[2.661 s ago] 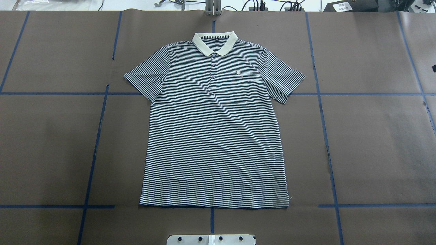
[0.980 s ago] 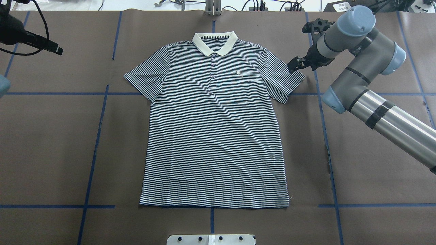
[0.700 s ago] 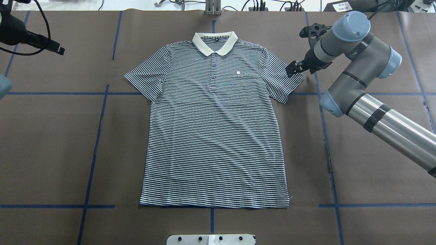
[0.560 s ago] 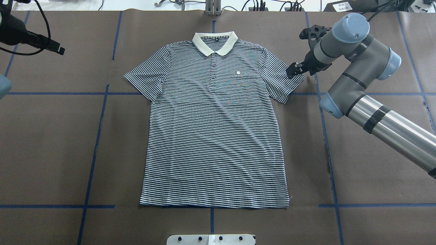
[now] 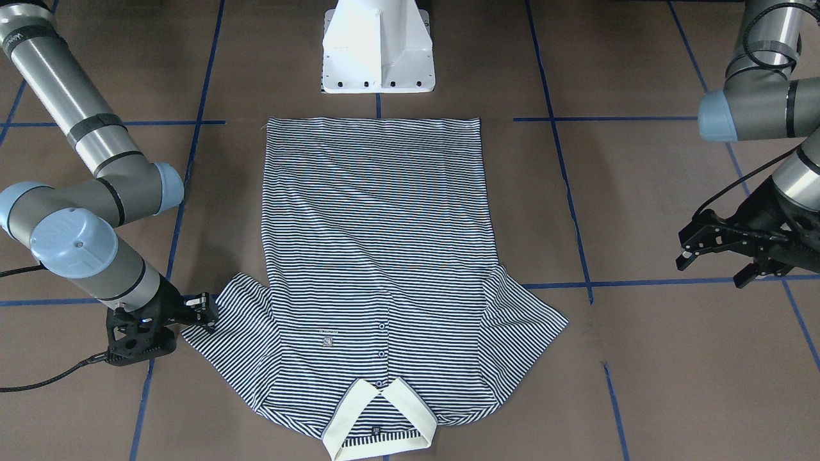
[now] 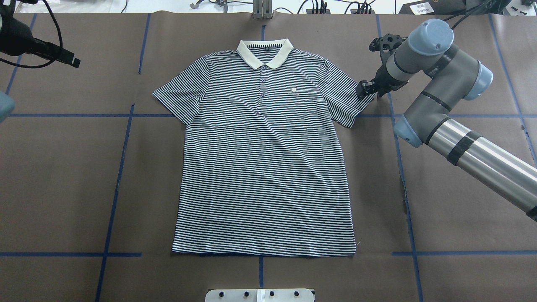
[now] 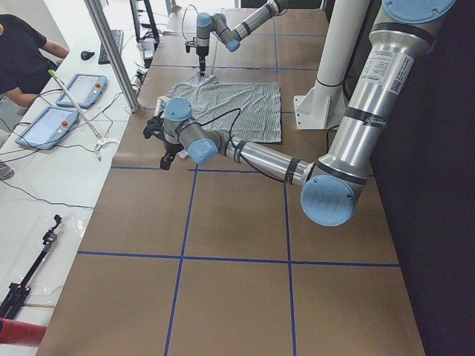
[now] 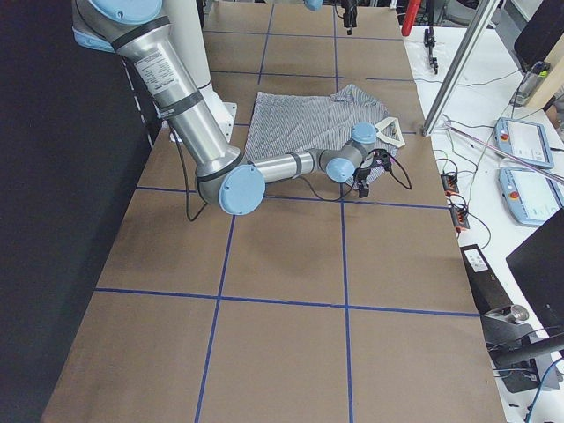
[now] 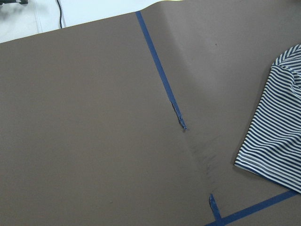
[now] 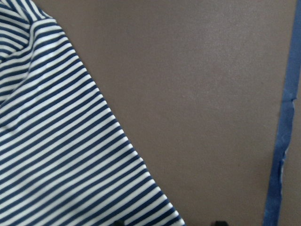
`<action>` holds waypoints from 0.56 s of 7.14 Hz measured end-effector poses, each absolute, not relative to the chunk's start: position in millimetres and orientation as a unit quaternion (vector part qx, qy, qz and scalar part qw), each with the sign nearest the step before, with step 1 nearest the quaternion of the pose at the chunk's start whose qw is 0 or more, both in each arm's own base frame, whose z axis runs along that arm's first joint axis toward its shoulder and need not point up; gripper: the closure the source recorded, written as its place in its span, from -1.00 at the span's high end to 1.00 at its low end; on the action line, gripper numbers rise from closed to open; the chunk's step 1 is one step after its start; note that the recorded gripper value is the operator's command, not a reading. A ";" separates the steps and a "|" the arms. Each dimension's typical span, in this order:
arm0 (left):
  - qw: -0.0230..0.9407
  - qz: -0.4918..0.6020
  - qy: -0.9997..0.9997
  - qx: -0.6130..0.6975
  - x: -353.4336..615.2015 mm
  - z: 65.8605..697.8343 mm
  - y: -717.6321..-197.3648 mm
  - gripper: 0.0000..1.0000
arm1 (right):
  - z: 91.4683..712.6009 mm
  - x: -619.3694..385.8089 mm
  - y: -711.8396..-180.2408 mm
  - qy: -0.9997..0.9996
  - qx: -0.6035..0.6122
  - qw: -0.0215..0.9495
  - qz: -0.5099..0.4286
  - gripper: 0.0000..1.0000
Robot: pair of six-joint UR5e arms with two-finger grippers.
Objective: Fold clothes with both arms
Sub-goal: 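Lower the right gripper and grasp the sleeve nearest it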
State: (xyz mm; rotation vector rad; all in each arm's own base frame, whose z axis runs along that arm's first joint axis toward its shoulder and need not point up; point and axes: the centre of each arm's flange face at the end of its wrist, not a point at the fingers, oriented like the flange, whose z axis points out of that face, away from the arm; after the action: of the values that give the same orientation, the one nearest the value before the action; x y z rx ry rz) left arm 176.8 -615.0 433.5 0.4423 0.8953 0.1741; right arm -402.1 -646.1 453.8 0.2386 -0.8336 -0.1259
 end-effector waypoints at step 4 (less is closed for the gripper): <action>0.875 0.082 0.429 0.211 176.3 433.9 -615.0 1.00 | 442.2 -402.1 -647.6 -0.409 0.123 0.902 -0.064 -1.00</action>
State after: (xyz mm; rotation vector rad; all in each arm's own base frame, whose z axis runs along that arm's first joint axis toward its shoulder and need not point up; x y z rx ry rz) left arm 176.3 -615.0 433.9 0.4408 0.8956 0.1712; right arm -402.1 -647.6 442.2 0.2553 -0.8466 -0.1314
